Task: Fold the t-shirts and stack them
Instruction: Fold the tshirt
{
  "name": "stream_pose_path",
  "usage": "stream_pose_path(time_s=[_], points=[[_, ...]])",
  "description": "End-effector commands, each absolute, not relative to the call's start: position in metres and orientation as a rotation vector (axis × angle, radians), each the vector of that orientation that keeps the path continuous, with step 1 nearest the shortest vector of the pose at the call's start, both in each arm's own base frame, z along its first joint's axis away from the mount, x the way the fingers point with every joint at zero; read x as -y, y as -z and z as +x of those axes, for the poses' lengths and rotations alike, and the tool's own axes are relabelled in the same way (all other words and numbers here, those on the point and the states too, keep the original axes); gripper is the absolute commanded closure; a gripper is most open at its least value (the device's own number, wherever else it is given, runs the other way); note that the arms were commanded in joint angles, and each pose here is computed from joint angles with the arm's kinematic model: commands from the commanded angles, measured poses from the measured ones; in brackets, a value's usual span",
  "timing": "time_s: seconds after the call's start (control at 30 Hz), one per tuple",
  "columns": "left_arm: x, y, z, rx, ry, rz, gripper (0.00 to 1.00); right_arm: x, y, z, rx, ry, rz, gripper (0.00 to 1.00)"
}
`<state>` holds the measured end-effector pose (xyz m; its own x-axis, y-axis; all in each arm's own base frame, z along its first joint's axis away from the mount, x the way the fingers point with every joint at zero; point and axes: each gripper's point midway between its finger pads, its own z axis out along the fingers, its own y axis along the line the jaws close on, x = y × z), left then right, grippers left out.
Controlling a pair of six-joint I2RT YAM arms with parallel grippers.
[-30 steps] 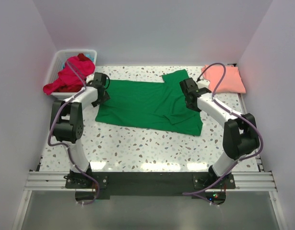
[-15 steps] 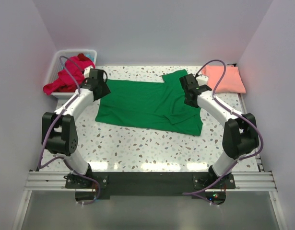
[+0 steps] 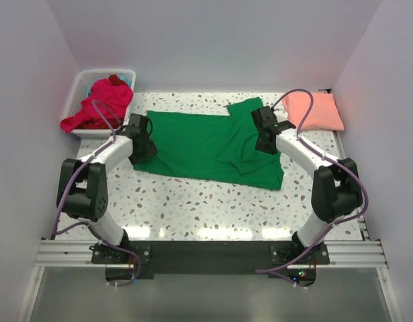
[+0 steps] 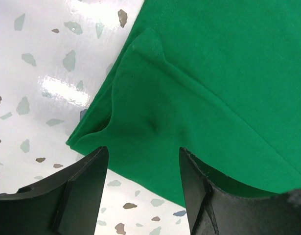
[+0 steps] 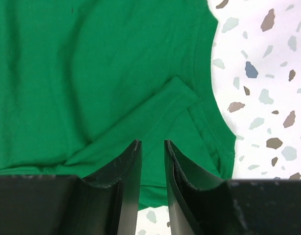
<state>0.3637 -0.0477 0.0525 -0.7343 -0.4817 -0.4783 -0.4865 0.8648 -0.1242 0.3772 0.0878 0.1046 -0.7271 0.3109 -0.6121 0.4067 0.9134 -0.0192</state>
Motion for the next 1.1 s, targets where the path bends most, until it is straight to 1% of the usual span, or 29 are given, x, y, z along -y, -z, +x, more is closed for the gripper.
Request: stream_pose_path(time_s=[0.0,0.2,0.47,0.67,0.87,1.07], points=[[0.048,-0.043,0.368,-2.509,-0.009,-0.77,0.36,-0.1,-0.097,0.373,-2.499,0.128,0.454,0.71],[0.024,-0.033,0.335,-2.536,-0.217,-0.891,0.36,-0.127,-0.083,0.355,-2.602,0.012,0.324,0.71],[0.012,-0.01,0.299,-2.595,-0.338,-0.946,0.36,-0.159,-0.065,0.326,-2.697,-0.08,0.16,0.7],[0.008,0.003,0.287,-2.63,-0.409,-0.983,0.36,-0.174,-0.058,0.324,-2.717,-0.124,0.102,0.64],[-0.004,0.001,0.27,-2.622,-0.538,-1.039,0.36,-0.18,-0.04,0.323,-2.764,-0.137,0.079,0.64],[-0.008,-0.007,0.256,-2.605,-0.557,-1.068,0.36,-0.18,-0.031,0.325,-2.773,-0.113,0.053,0.64]])
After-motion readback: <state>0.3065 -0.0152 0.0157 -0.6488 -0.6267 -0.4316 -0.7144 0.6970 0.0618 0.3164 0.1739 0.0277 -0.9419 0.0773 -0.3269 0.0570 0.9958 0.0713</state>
